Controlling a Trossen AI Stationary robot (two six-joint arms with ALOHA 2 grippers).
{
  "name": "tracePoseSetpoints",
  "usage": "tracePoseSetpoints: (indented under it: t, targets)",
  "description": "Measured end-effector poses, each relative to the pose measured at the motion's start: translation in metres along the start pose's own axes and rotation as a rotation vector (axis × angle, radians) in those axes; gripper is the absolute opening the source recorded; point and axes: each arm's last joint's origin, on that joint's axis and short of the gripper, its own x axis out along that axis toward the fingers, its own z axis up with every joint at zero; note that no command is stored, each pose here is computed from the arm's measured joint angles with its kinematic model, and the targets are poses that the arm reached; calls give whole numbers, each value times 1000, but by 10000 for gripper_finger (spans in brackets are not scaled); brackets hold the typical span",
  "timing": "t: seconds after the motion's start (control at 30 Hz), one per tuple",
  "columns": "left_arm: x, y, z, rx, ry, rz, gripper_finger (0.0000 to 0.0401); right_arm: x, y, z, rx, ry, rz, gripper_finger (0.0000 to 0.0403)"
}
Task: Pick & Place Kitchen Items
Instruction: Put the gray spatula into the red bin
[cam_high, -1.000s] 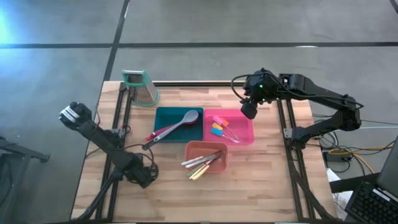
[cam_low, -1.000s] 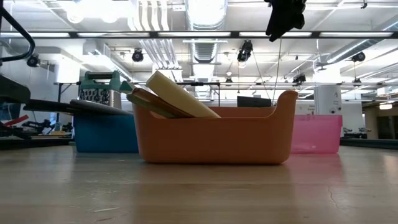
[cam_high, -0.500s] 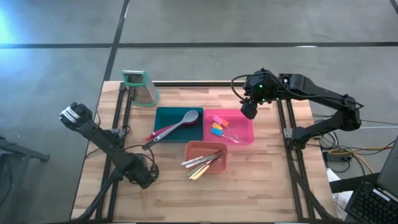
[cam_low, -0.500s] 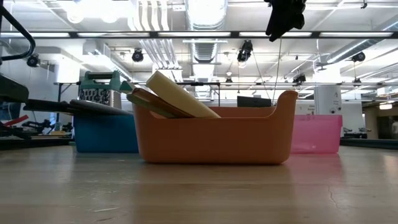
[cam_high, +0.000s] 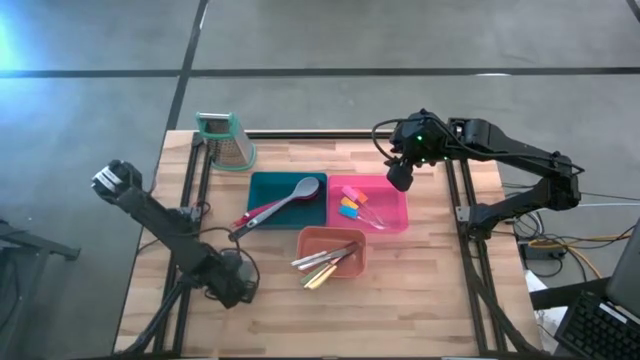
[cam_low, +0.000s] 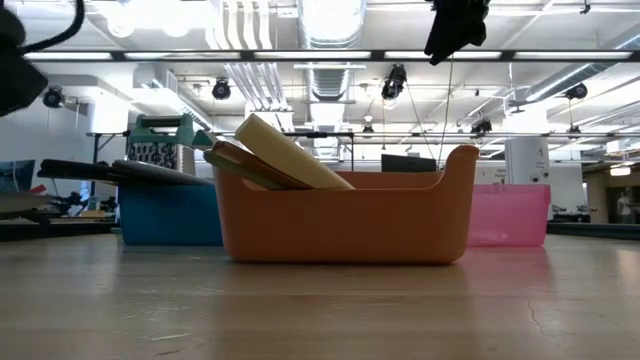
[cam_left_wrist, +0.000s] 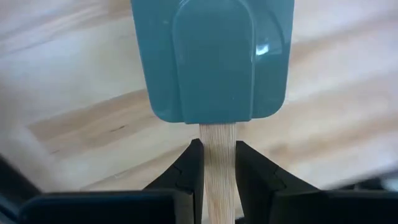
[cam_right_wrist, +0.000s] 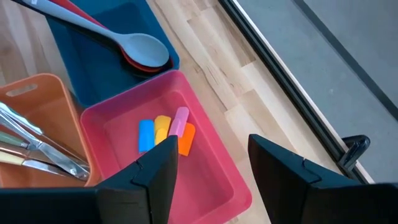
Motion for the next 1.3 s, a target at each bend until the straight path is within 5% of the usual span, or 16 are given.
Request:
tracePoseSetpoints:
  t: [0.23,0.57,1.3]
  targets:
    - [-14,-21,-9,209,-7,-166,68,0,0,-1,1,9,-2,187]
    - [-36,-54,2,298,-334,-541,68,-14,3,2,-31,-18,24,187]
    - [-108,-111,120,629,-858,-906,68,-24,26,7,-35,-68,313,187]
